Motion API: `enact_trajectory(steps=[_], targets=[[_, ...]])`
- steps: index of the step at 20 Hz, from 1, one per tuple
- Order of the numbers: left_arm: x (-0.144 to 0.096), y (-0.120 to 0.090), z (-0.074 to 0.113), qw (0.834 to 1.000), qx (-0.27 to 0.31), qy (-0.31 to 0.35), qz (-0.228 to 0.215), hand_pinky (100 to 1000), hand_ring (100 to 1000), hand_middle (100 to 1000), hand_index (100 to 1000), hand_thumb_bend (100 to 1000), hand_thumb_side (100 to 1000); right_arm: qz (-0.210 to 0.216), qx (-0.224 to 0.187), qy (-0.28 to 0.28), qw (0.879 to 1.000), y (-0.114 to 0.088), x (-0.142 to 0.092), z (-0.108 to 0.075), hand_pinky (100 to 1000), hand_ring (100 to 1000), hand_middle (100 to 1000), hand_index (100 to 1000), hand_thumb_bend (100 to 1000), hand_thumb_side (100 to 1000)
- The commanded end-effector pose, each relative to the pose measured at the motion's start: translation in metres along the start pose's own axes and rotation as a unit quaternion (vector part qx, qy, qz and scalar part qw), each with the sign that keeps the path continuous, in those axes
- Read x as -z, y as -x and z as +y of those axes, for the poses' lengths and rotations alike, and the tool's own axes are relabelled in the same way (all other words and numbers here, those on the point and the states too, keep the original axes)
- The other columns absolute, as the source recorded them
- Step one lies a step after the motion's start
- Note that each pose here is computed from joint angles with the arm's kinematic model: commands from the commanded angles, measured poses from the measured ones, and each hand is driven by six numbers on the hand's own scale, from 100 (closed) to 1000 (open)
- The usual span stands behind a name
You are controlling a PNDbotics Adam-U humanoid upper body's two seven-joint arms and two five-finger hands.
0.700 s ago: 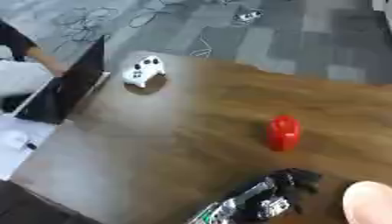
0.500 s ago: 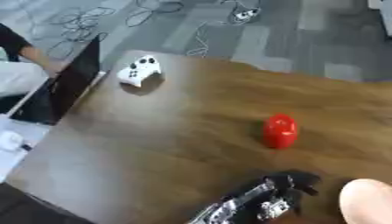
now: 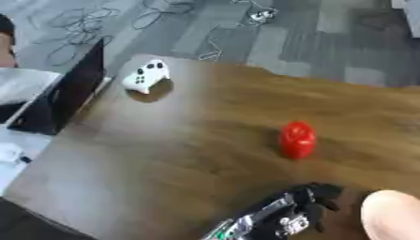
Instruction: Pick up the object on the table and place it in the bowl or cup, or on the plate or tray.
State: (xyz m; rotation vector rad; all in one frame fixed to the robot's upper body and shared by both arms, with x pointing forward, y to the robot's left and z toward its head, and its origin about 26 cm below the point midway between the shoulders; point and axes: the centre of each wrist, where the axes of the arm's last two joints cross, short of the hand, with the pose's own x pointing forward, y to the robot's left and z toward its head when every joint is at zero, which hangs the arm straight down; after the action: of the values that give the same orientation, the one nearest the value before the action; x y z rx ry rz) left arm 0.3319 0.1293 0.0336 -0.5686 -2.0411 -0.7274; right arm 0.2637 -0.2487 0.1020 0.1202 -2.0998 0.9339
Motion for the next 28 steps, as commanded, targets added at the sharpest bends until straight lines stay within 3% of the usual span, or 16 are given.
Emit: enact_trajectory(steps=[1,14,25,26,27,28], targets=[[0.002,-0.004,0.003,1.000,0.005,0.006,-0.007,513,821,918,895,126,887,-0.008,-0.007,0.004,1.000,-0.004,0.002,-0.003,515,622,611,1000,100,545],[-0.006,-0.002,0.009,1.000,0.010,-0.007,0.003,511,831,921,896,122,897,-0.008,-0.009,0.004,1.000,-0.004,0.003,-0.003,515,621,610,1000,100,558],[-0.020,-0.011,0.050,0.992,0.064,-0.105,0.006,491,819,913,892,100,852,-0.003,-0.010,0.009,1.000,-0.002,0.002,-0.005,515,621,610,1000,100,609],[-0.020,-0.013,0.055,0.990,0.071,-0.118,0.004,483,811,907,888,100,911,-0.002,-0.010,0.009,1.000,-0.002,0.002,-0.005,515,621,610,1000,100,605],[-0.020,-0.015,0.060,0.987,0.080,-0.136,0.003,481,809,906,887,102,829,-0.001,-0.011,0.009,1.000,-0.002,0.002,-0.004,515,621,610,1000,100,612],[-0.019,-0.016,0.064,0.985,0.087,-0.147,0.002,476,805,904,886,100,815,-0.001,-0.011,0.009,1.000,-0.002,0.002,-0.004,514,621,610,1000,100,611]])
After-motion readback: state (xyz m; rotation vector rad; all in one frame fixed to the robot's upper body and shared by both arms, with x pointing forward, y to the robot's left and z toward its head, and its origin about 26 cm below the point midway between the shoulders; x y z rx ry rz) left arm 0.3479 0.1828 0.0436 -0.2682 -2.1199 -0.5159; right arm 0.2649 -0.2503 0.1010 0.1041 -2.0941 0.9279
